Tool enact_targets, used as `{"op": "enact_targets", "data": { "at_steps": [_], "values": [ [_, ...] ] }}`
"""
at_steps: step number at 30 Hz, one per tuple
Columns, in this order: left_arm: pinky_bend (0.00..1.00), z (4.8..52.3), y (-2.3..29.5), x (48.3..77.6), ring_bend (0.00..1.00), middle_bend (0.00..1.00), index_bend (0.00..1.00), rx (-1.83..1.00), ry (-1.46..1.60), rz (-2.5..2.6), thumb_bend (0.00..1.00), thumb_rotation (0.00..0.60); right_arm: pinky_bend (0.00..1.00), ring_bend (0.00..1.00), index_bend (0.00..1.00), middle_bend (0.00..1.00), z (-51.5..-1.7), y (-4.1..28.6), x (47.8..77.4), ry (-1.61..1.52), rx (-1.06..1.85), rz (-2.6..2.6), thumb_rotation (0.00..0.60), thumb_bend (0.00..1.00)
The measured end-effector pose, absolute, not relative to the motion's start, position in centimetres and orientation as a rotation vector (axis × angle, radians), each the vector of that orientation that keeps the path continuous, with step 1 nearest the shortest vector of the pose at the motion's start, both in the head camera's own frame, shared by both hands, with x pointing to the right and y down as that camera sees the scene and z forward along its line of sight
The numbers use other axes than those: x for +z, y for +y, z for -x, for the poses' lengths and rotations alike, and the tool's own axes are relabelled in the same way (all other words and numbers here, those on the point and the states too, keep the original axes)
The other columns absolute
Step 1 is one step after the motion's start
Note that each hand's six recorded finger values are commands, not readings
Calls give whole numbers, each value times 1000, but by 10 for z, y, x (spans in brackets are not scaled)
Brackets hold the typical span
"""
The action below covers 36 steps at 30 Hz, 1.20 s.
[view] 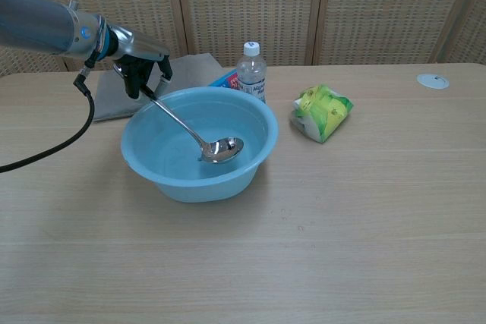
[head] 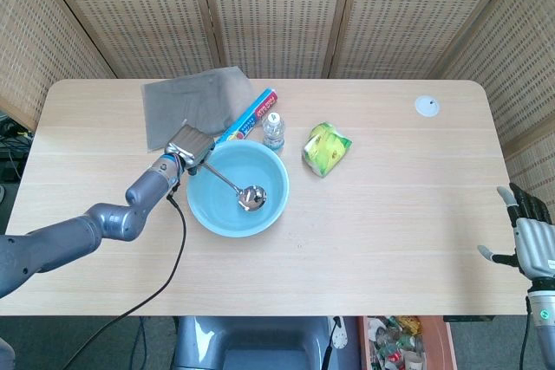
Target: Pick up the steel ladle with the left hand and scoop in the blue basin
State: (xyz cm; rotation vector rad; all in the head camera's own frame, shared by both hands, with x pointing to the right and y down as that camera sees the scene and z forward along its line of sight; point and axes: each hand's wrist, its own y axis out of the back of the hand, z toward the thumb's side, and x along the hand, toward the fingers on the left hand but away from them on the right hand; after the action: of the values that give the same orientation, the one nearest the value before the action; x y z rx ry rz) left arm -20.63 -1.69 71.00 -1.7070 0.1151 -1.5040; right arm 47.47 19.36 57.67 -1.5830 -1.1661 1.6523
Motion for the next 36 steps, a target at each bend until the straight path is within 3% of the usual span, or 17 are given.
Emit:
{"op": "enact_targets", "data": {
  "at_steps": [10,36],
  "values": [
    [986,183,-20,719,974,992,808,-1528,32,1588,576,600,0,0,0,0,-475,192,574,-1178,1635,1584,600,0],
    [986,149,-21,732,973,992,832,-1561,-55,1485,584,600,0,0,0,0,-483,190,577,-1195,1653,1577,600,0]
  ]
}}
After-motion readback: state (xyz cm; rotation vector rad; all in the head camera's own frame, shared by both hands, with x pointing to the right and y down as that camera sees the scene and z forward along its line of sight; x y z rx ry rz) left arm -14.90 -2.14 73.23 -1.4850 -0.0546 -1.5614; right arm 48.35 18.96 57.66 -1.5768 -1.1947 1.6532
